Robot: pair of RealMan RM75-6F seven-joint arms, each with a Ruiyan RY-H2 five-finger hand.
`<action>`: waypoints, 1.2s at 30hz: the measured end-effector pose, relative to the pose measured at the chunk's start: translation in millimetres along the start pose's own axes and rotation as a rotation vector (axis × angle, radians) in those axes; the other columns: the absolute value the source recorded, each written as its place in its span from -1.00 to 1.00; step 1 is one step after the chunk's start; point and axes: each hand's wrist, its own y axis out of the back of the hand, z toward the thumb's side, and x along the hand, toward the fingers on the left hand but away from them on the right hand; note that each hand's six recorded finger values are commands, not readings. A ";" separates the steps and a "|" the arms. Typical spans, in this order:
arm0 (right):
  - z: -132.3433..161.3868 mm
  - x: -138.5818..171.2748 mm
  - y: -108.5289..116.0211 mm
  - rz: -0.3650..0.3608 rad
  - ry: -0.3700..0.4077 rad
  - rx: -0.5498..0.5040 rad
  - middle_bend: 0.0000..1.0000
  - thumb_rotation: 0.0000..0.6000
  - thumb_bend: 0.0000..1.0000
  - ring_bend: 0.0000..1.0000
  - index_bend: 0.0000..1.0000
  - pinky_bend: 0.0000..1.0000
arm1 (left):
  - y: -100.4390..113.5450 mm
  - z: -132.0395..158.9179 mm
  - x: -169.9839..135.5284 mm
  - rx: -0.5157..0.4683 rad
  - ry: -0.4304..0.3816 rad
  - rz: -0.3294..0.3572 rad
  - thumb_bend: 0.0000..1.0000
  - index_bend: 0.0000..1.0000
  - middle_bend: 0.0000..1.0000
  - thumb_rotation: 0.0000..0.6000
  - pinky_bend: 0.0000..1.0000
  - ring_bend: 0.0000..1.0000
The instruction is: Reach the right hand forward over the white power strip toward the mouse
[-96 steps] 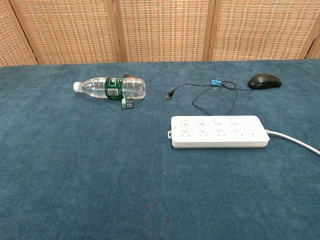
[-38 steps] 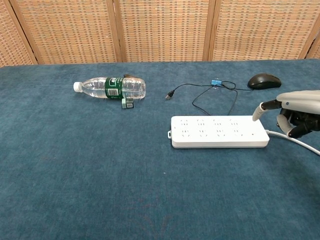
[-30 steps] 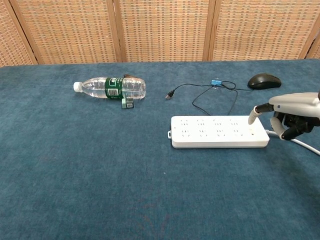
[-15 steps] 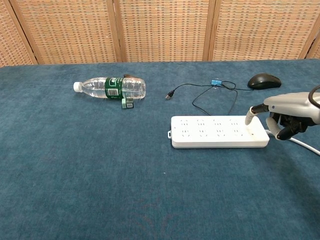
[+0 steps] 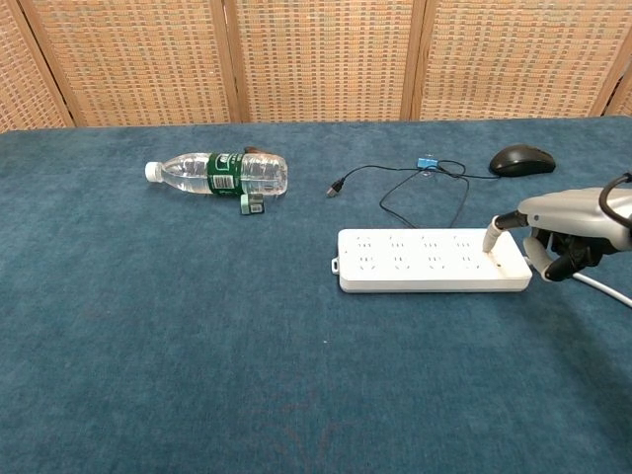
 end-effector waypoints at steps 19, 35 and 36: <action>-1.9 0.6 -5.2 0.022 -0.012 0.017 0.57 1.00 0.95 0.87 -0.51 1.00 | -0.7 -1.4 -0.9 0.002 0.001 0.001 -1.00 -1.00 -1.00 1.00 -1.00 -1.00; 5.9 32.4 60.7 -0.234 0.064 -0.076 0.57 1.00 0.90 0.86 -0.51 1.00 | 1.7 -4.8 -4.2 -0.007 -0.001 0.009 -1.00 -1.00 -1.00 1.00 -1.00 -1.00; 4.4 36.8 64.8 -0.262 0.070 -0.083 0.56 1.00 0.77 0.84 -0.51 0.98 | 1.7 -5.9 -4.9 -0.006 -0.001 0.010 -1.00 -1.00 -1.00 1.00 -1.00 -1.00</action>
